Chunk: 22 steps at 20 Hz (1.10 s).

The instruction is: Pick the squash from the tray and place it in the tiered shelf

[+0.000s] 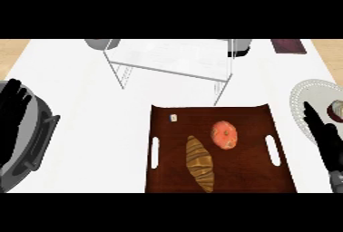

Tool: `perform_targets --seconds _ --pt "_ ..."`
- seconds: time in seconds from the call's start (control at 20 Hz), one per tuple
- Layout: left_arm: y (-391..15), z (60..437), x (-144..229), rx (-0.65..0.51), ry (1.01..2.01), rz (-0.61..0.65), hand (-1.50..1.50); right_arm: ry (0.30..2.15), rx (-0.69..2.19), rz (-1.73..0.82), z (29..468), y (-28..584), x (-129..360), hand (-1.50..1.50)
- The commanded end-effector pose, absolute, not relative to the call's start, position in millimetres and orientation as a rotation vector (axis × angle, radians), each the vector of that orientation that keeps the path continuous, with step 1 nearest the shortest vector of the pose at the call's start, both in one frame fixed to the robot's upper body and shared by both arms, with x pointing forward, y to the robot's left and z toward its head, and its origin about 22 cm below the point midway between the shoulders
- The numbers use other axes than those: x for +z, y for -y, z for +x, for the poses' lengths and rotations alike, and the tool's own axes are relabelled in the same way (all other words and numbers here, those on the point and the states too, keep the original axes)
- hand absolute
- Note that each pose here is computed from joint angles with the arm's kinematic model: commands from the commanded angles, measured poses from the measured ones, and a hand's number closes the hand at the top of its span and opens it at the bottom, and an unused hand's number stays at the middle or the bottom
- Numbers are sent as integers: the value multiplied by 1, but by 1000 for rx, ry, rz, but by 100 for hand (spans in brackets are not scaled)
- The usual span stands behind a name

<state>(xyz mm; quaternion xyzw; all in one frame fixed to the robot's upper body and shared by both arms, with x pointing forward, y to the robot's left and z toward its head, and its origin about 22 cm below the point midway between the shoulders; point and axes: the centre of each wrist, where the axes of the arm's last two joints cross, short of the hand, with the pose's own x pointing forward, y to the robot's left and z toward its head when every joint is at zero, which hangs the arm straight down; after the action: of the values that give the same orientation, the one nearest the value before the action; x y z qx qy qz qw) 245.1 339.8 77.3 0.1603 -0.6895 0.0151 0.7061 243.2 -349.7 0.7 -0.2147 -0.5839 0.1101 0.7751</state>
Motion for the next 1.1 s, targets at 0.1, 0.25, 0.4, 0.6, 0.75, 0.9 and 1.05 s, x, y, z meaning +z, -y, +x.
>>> perform_targets --seconds 0.1,0.25,0.4,0.6,0.75,0.9,1.05 --pt "-316 258 85 21 1614 300 0 1512 516 25 281 264 39 150" --pt "-302 264 93 -30 1677 236 0 1685 696 472 286 190 65 150" --pt "-273 256 57 0 1626 195 0 1601 453 533 311 191 49 -150" --pt "-277 266 65 39 1624 223 0 1666 553 769 336 230 71 -150" --pt "-277 264 57 25 1620 235 0 1679 759 819 353 256 103 -150" --pt "-269 265 57 30 1613 237 0 1602 1085 717 351 265 140 -150" --pt "-274 260 49 44 1598 256 0 1534 1318 619 351 265 166 -150"
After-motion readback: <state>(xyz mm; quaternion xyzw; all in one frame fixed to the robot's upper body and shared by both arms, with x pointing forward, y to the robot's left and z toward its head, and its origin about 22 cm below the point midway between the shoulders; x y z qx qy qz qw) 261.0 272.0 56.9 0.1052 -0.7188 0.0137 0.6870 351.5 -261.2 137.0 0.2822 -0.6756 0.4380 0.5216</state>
